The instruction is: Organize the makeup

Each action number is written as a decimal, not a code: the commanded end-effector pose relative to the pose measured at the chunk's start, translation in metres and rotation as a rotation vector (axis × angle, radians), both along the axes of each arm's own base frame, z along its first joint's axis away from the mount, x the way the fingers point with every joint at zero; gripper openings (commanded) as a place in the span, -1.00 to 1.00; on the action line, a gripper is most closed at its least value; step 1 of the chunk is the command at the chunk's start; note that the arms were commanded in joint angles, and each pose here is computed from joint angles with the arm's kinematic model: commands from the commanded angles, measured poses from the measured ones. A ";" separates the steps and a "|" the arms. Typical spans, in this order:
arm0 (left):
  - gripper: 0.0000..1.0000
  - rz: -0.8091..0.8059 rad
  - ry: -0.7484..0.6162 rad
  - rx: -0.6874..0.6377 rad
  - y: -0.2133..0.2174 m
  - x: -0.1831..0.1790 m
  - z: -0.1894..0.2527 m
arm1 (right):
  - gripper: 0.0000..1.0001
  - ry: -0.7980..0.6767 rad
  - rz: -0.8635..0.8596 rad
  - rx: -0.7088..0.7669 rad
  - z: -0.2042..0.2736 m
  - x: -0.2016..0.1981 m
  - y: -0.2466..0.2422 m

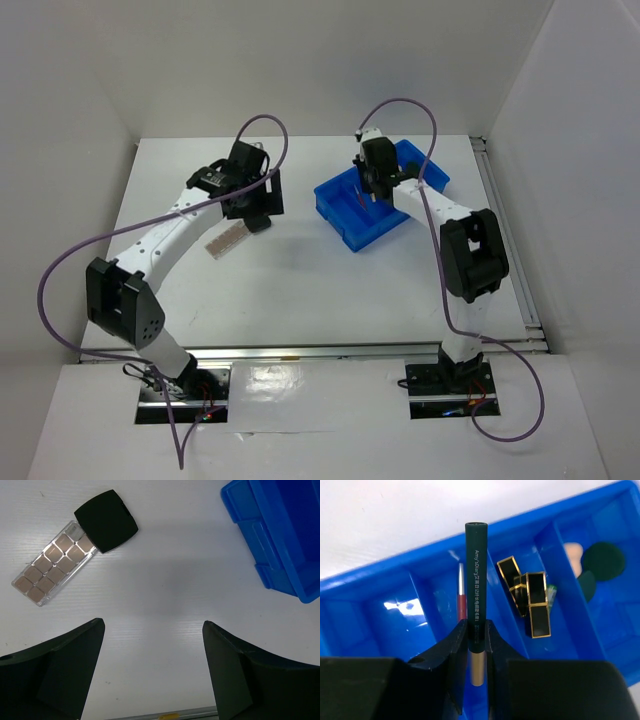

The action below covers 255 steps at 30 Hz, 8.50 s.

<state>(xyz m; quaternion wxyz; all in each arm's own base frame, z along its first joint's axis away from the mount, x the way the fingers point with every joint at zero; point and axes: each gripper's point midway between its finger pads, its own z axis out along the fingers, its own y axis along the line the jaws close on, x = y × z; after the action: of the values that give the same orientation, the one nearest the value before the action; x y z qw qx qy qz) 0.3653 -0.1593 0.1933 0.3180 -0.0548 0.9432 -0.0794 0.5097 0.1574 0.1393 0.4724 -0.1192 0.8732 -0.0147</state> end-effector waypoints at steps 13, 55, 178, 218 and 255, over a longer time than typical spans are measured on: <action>0.89 0.148 0.115 0.007 -0.002 0.041 -0.034 | 0.11 0.065 -0.034 0.009 -0.042 0.004 -0.016; 0.96 0.050 0.275 0.175 -0.008 0.093 -0.166 | 0.22 0.023 -0.085 0.143 0.062 -0.104 0.030; 1.00 0.046 0.074 0.416 0.080 0.072 -0.093 | 0.32 -0.059 -0.474 0.608 0.120 -0.135 -0.132; 1.00 -0.082 0.415 0.064 0.065 0.025 -0.173 | 0.32 -0.057 -0.444 0.614 0.118 -0.141 -0.128; -0.78 -0.149 0.092 -0.609 -0.115 0.018 0.029 | 0.32 -0.058 -0.431 0.633 0.122 -0.143 -0.124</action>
<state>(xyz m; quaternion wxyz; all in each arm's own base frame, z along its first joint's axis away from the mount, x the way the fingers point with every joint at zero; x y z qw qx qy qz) 0.3849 -0.2238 0.1844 0.2440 -0.0722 0.9263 -0.2781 0.3644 0.0330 0.2418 0.4692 0.2212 0.8433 0.1404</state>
